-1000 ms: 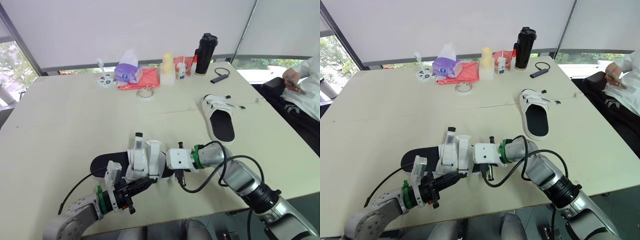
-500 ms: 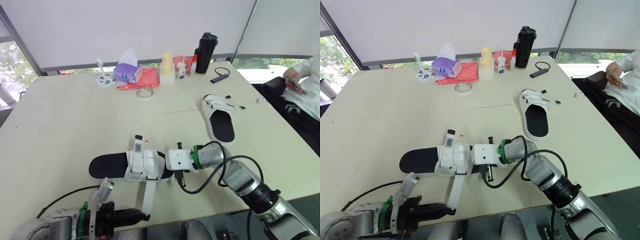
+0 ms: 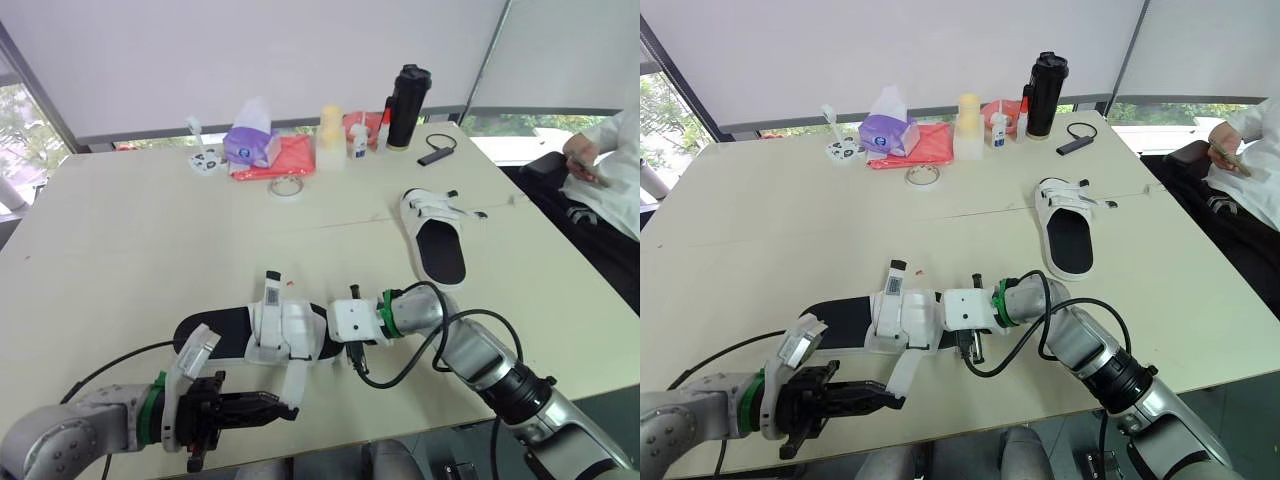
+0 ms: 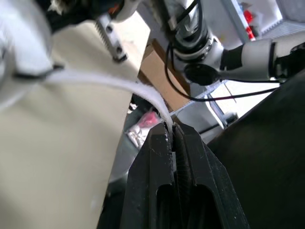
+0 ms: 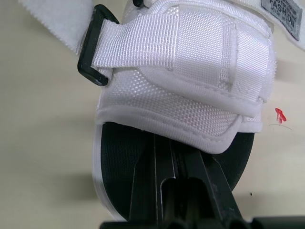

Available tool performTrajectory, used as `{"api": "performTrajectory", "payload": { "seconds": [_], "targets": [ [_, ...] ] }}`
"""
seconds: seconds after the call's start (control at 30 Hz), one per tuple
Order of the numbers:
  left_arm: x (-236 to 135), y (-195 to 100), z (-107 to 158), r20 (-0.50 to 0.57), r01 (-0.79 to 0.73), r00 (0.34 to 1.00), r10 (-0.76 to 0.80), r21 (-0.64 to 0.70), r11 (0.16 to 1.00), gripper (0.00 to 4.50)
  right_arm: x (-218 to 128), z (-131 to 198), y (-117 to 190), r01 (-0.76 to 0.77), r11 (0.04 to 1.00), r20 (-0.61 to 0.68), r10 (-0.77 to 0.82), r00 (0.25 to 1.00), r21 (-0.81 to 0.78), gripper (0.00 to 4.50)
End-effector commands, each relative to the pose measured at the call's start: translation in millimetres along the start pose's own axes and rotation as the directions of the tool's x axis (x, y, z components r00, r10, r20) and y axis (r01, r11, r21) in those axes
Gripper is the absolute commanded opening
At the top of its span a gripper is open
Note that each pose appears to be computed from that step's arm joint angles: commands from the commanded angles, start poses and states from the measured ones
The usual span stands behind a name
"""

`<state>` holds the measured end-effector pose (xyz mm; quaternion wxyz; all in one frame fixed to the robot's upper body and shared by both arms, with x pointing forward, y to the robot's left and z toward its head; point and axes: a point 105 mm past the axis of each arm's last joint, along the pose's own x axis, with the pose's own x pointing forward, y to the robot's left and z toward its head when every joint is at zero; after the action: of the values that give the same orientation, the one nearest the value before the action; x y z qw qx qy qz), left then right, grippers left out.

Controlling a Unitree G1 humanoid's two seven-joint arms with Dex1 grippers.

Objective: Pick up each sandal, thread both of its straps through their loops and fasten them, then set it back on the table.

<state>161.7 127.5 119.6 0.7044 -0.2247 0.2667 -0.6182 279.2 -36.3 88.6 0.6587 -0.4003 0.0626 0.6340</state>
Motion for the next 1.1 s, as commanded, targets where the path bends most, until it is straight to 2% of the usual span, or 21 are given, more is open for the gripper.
{"api": "performTrajectory", "payload": {
  "seconds": [0.03,0.33,0.5,0.8,1.1],
  "targets": [
    [8.6,-24.7,9.9,-0.006,0.13,0.992,-0.13,0.051,0.99,0.05,4.4,-41.1,11.7,-0.026,0.994,-0.137,0.041,0.99,0.108,0.0],
    [16.7,-27.8,27.4,0.007,0.18,0.983,-0.182,0.11,0.978,0.05,4.3,-39.1,3.4,0.004,0.995,-0.128,0.008,0.992,0.097,0.0],
    [23.0,-22.7,56.8,0.089,0.157,0.981,-0.173,0.163,0.974,0.05,3.4,-39.9,2.9,0.006,0.995,-0.133,0.007,0.991,0.098,0.0],
    [34.9,-4.1,103.9,0.251,0.021,0.965,-0.077,0.218,0.976,0.05,2.7,-40.8,4.5,0.006,0.995,-0.136,0.008,0.991,0.103,0.0],
    [33.0,20.1,106.0,0.301,-0.106,0.952,0.054,0.159,0.982,0.05,1.6,-41.6,6.6,0.009,0.994,-0.14,0.006,0.99,0.107,0.0]
  ]
}}
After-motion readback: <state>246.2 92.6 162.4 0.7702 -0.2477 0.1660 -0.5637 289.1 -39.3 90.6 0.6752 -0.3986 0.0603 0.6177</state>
